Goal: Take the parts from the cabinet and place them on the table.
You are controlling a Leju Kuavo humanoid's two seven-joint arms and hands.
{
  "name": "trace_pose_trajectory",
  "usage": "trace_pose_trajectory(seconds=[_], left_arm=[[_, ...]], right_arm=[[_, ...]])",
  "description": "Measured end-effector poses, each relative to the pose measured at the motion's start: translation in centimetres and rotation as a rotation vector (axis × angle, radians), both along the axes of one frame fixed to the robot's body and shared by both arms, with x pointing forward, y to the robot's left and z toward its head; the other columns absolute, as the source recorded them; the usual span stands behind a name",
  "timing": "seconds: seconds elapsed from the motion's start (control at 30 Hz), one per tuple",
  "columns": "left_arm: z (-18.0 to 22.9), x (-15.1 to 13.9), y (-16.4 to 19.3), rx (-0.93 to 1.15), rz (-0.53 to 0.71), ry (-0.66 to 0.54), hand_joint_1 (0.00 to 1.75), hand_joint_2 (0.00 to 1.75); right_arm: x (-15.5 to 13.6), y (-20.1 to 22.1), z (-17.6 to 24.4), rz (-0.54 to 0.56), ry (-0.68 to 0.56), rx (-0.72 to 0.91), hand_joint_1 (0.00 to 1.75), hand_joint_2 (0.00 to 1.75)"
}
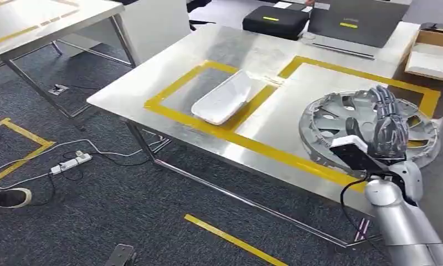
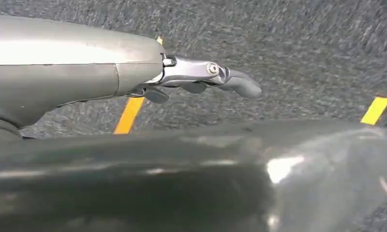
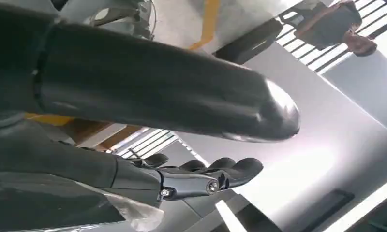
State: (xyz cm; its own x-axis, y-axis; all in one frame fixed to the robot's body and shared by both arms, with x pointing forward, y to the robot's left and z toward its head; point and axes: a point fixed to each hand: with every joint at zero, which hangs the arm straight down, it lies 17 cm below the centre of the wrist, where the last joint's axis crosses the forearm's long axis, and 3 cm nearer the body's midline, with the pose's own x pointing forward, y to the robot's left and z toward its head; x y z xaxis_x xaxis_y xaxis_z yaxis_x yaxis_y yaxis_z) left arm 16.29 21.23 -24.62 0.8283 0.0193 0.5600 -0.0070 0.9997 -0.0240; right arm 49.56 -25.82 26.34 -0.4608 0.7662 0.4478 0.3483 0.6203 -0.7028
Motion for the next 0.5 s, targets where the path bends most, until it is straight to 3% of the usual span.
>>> trace_pose_trajectory(seconds=[0.5], left_arm=[[0.1, 0.1, 0.0, 0.002, 0.009, -0.005, 0.00, 0.00]], right_arm=[[-1.3, -1.1, 0.0, -0.005, -0.021, 0.049, 0.00, 0.00]])
